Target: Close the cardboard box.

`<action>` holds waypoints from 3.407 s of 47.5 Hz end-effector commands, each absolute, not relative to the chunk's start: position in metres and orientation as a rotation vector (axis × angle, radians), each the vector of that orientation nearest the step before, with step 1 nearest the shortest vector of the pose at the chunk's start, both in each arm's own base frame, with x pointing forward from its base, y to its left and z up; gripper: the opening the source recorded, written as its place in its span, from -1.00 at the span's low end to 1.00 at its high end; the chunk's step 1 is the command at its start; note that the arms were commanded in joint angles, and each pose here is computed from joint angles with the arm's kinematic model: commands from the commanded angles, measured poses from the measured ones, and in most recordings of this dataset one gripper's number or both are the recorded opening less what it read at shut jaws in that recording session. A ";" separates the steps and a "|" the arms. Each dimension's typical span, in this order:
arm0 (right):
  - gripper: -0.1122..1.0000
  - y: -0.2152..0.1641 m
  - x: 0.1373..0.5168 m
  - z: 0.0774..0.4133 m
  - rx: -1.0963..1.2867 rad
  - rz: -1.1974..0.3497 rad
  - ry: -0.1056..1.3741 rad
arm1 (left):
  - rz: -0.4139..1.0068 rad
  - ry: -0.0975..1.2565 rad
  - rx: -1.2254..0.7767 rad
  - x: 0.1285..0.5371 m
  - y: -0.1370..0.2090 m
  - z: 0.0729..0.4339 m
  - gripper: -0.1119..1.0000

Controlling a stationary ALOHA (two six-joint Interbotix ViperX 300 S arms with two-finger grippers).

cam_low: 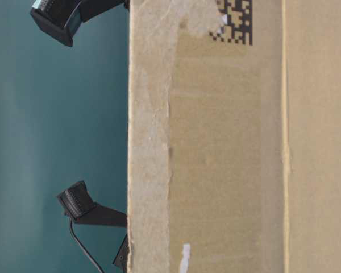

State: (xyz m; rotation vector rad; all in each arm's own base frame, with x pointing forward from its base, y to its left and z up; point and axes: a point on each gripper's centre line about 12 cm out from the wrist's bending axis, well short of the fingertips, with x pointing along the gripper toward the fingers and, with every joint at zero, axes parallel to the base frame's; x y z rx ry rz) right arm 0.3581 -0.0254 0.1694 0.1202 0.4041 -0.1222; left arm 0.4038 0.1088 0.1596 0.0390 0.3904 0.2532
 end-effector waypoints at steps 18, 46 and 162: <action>-0.80 -0.003 0.344 0.242 0.117 -0.045 0.273 | 0.253 0.379 0.038 0.403 0.108 0.164 -0.80; -0.80 0.086 0.299 0.284 0.099 0.250 0.148 | 0.249 0.385 0.039 0.402 0.106 0.162 -0.80; -0.80 0.014 0.321 0.175 0.190 -0.044 0.499 | 0.246 0.247 0.064 0.398 0.102 0.256 -0.80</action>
